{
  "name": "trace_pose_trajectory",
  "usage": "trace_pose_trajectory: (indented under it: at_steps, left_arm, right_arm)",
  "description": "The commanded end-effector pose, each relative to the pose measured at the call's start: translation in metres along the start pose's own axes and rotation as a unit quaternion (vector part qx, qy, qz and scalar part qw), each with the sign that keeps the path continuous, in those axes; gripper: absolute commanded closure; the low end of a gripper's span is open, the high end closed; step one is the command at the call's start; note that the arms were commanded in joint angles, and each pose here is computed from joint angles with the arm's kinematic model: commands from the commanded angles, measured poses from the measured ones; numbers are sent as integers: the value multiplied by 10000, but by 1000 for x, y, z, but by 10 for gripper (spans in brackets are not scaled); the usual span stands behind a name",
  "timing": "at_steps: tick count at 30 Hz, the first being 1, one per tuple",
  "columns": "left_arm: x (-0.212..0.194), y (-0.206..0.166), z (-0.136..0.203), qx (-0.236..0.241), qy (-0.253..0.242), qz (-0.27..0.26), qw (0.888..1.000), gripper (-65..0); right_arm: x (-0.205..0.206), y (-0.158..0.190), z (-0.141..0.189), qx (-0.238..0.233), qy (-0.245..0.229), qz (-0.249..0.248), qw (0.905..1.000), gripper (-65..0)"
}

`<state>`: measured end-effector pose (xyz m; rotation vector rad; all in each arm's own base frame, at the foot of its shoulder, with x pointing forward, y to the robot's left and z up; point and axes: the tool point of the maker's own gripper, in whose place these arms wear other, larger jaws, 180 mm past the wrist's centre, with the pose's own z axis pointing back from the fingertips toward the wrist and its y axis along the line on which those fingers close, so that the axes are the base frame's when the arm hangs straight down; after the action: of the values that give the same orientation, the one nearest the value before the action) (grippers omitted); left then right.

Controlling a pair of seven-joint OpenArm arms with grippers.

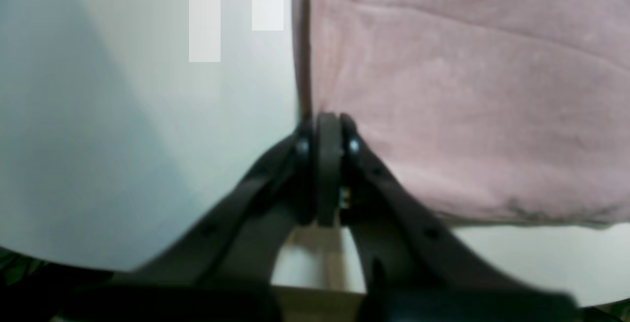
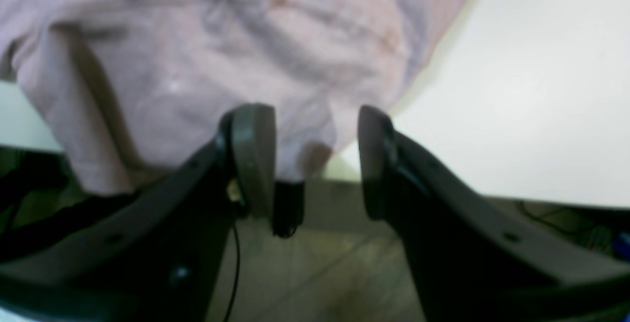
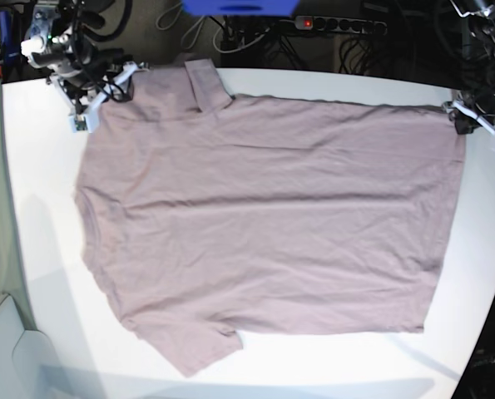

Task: Layout the t-shirt on the table in an organized manner, then fold the t-shirt properly
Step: 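Grasp the shirt shoulder corners with both grippers, then lift the shoulder edge with both grippers and fold it over the shirt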

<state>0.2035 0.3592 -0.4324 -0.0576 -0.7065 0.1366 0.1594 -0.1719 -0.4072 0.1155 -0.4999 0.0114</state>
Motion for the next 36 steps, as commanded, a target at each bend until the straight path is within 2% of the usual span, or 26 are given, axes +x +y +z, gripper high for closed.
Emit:
trace_pose_trajectory:
  at_steps: [1, 10, 17, 20, 23, 24, 28, 36]
  left_arm:
    - [-8, 5, 3, 82, 268, -140, 9995, -2]
    - [-8, 6, 3, 89, 256, -131, 9995, -2]
    - [-8, 6, 3, 94, 261, -126, 9995, -2]
    - [-8, 6, 4, 97, 260, -117, 9995, -2]
    - [-8, 6, 4, 97, 260, -117, 9995, -2]
    - [-8, 6, 4, 93, 255, -113, 9996, -2]
    - [-12, 7, 6, 96, 295, -114, 9995, -2]
    - [16, 2, 17, 160, -39, -491, 9987, -2]
  right_arm:
    - [2, -1, 0, 26, -54, 27, 10000, -280]
    - [-18, -3, -17, 84, 280, -161, 9994, -280]
    - [-23, 28, -23, 470, 415, 101, 9980, -271]
    - [-28, 38, -24, 594, 480, 195, 9969, -194]
    - [-28, 39, -23, 597, 484, 177, 9969, -33]
    - [-29, 40, -24, 609, 502, 186, 9967, 0]
    - [-27, 37, -24, 583, 480, 201, 9969, 0]
    - [-17, 30, -20, 496, 361, 346, 9975, 0]
